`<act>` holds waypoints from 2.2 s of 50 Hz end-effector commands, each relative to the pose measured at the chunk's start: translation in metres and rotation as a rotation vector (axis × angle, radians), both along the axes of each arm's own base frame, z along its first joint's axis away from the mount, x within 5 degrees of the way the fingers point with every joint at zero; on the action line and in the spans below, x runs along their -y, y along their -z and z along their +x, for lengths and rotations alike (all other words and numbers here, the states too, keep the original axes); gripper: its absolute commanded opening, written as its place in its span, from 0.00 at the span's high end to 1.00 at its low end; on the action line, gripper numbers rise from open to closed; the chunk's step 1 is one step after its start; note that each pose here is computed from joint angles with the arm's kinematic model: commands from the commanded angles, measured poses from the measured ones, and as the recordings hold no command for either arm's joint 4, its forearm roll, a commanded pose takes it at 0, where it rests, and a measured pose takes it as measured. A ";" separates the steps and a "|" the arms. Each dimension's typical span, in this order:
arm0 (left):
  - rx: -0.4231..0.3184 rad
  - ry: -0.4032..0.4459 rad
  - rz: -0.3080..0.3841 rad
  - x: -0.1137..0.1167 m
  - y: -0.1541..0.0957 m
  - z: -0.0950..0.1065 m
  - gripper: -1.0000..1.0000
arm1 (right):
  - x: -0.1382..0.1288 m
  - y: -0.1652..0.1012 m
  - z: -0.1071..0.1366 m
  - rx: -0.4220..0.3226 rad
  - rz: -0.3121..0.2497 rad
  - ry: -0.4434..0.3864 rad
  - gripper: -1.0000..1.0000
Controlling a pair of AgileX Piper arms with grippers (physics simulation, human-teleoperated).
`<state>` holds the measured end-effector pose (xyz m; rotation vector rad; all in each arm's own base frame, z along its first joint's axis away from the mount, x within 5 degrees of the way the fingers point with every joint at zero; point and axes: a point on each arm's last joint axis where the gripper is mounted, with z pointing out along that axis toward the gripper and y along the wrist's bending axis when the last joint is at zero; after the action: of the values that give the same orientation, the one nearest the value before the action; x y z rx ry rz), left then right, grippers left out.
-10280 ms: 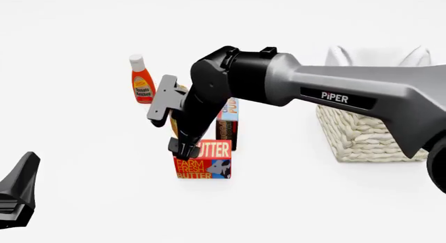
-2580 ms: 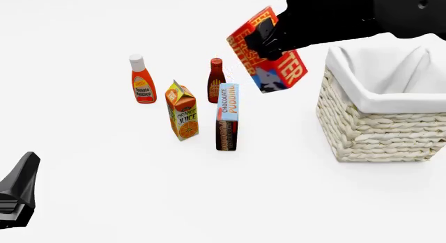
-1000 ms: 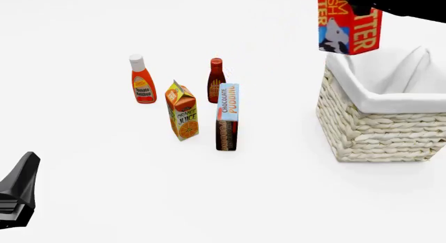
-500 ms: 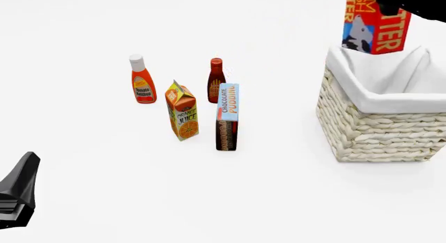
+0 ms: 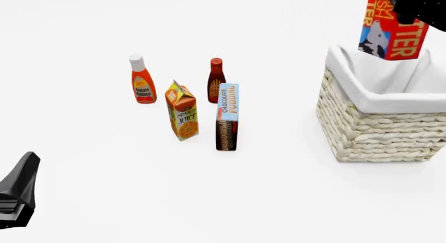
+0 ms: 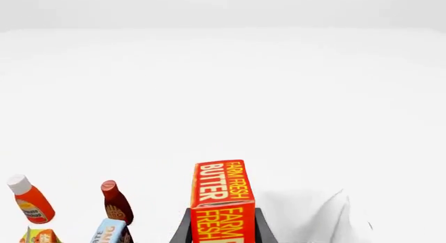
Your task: Pick the butter and place it in the basket.
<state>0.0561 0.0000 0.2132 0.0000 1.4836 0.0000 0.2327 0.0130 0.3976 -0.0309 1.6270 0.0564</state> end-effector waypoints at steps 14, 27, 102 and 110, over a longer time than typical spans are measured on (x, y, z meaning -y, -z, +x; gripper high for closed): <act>0.000 0.000 0.000 0.000 0.000 0.000 0.00 | 0.013 0.005 0.000 0.077 0.033 0.056 1.00; 0.000 0.000 0.000 0.000 0.000 0.000 0.00 | 0.015 0.011 0.004 0.077 0.038 0.066 1.00; 0.000 0.000 0.000 0.000 0.000 0.000 0.00 | 0.035 0.046 0.039 0.064 0.074 0.137 1.00; 0.000 0.000 0.000 0.000 0.000 0.000 0.00 | 0.038 0.048 0.041 0.063 0.075 0.148 1.00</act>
<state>0.0561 0.0000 0.2132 0.0000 1.4836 0.0000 0.2716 -0.0212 0.3445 0.1173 1.5894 -0.0064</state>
